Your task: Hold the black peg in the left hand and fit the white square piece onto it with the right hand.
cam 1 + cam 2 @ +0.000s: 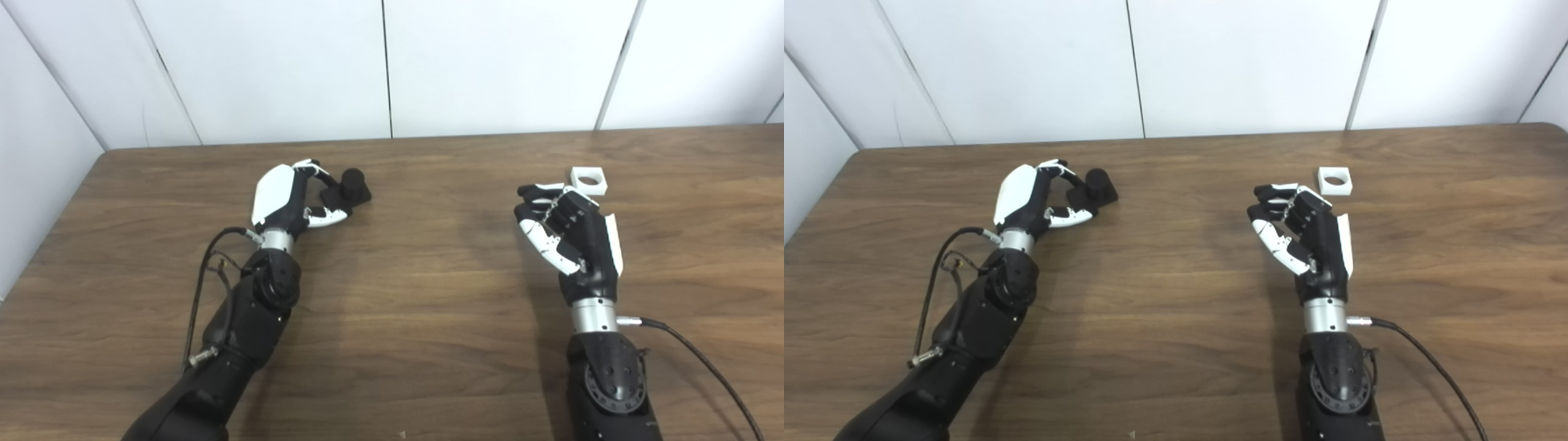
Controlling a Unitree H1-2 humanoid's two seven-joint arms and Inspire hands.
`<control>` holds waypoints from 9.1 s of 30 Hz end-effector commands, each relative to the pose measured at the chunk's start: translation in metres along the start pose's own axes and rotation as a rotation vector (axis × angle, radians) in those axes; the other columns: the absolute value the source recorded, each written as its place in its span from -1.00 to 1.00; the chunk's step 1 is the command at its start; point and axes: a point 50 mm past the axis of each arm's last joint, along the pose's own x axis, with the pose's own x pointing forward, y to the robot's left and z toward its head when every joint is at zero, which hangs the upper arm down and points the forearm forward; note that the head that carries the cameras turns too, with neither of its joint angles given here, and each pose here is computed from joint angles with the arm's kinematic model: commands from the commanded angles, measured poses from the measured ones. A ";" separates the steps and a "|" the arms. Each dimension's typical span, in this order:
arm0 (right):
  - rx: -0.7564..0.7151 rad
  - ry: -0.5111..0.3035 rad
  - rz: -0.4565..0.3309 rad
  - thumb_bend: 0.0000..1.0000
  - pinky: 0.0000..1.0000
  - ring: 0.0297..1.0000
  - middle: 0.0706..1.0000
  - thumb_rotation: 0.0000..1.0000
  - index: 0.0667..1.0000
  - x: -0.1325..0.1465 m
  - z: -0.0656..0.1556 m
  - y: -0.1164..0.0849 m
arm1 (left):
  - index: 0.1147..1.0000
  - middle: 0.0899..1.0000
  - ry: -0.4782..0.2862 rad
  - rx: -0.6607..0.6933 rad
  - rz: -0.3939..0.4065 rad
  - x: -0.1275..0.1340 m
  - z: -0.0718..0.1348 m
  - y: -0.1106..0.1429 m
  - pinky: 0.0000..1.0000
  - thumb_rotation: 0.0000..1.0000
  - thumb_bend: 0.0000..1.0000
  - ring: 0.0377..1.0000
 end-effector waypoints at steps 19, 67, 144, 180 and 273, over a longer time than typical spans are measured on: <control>-0.054 0.095 -0.038 -0.02 -0.13 -0.01 0.15 -0.66 -0.07 -0.026 -0.019 -0.023 | -0.15 0.73 -0.163 -0.005 -0.334 -0.080 0.023 -0.060 0.55 -0.84 0.03 0.80; -0.045 0.061 -0.065 -0.02 -0.11 -0.01 0.15 -0.65 -0.07 -0.024 -0.008 -0.031 | 0.40 0.82 -0.246 0.209 -0.394 -0.102 0.026 -0.072 0.66 -0.34 0.43 0.86; -0.886 0.103 0.344 0.42 0.57 0.69 0.70 -0.25 0.68 0.163 0.090 -0.161 | 0.15 0.76 -0.221 0.164 -0.367 -0.105 0.006 -0.073 0.66 -0.54 0.45 0.84; -1.065 0.230 0.440 0.74 0.74 0.91 0.89 -0.34 0.81 0.226 0.068 -0.149 | 0.16 0.77 -0.225 0.179 -0.374 -0.102 0.005 -0.073 0.65 -0.54 0.44 0.82; -1.288 0.268 0.605 0.05 0.79 0.90 0.71 -0.67 -0.07 0.222 0.020 -0.107 | 0.17 0.77 -0.206 0.164 -0.369 -0.111 0.007 -0.067 0.66 -0.52 0.44 0.83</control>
